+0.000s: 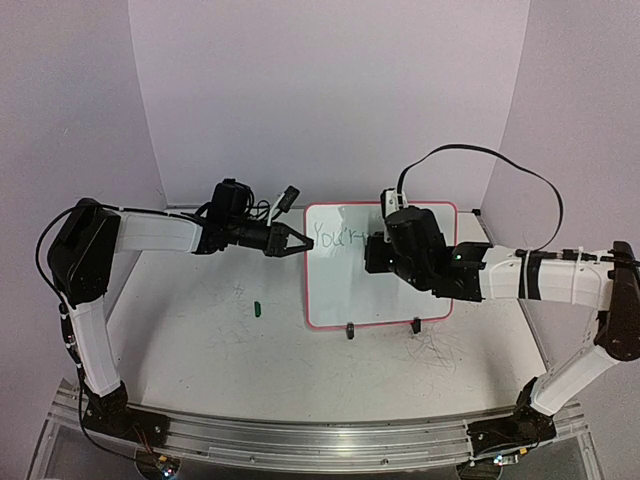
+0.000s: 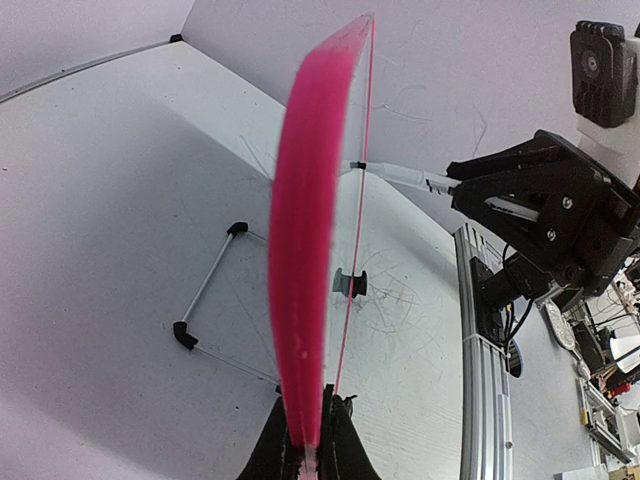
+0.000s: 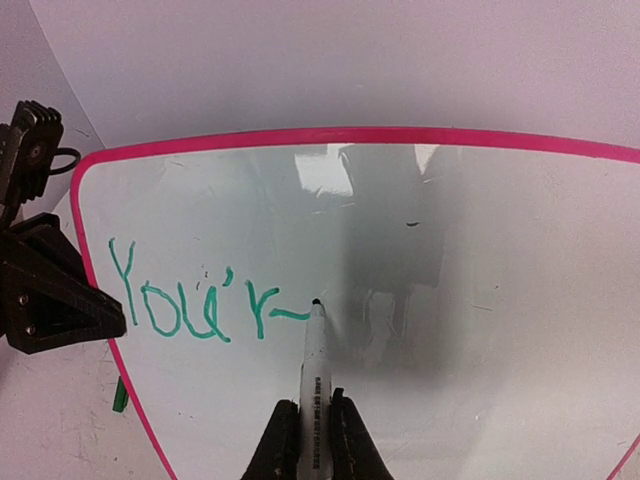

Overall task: Write a sentence on the whiteboard
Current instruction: Pick up the sentence from the whiteboard.

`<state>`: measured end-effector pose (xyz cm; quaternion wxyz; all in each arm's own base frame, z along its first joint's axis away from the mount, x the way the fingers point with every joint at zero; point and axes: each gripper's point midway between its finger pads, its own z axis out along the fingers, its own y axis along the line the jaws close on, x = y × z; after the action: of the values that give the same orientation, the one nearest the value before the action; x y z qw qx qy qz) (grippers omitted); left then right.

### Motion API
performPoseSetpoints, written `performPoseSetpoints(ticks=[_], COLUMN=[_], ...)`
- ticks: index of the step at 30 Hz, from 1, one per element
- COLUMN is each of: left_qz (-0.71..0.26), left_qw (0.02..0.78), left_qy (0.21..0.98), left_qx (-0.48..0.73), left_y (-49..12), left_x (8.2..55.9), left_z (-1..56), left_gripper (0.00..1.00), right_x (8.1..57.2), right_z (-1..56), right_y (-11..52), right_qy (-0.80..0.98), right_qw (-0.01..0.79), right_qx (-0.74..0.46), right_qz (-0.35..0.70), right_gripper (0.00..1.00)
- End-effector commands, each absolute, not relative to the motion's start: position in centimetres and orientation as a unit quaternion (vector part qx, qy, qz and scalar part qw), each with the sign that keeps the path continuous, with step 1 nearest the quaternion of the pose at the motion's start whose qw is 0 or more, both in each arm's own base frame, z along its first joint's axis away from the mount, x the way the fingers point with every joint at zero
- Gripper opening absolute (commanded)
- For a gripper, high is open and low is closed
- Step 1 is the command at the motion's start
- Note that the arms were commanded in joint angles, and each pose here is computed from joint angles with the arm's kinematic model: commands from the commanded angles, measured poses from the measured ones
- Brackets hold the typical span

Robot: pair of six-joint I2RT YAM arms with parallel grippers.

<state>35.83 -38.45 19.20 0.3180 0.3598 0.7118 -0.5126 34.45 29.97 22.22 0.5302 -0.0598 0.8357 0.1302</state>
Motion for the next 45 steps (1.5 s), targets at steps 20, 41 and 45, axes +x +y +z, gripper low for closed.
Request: performPoseSetpoints(ticks=[20,41,45], left_qz=[-0.490,-0.490,-0.489], left_qw=[0.339,0.339,0.340], left_qy=[0.719,0.719,0.719], left_qx=[0.358,0.359,0.358], left_y=[-38.0,-37.9,-37.9], left_x=[36.3,36.3,36.4], left_z=[19.7,19.7,19.6], left_gripper=[0.00,0.00,0.00], right_x=[35.1,34.1,34.2], right_z=[21.4,19.4,20.2], right_y=[31.2,28.8,28.2], right_qy=[0.838,0.851,0.847], right_qw=[0.522,0.510,0.519], right_qx=[-0.070,-0.048,-0.040], right_qz=[0.145,0.118,0.108], right_gripper=[0.00,0.00,0.00])
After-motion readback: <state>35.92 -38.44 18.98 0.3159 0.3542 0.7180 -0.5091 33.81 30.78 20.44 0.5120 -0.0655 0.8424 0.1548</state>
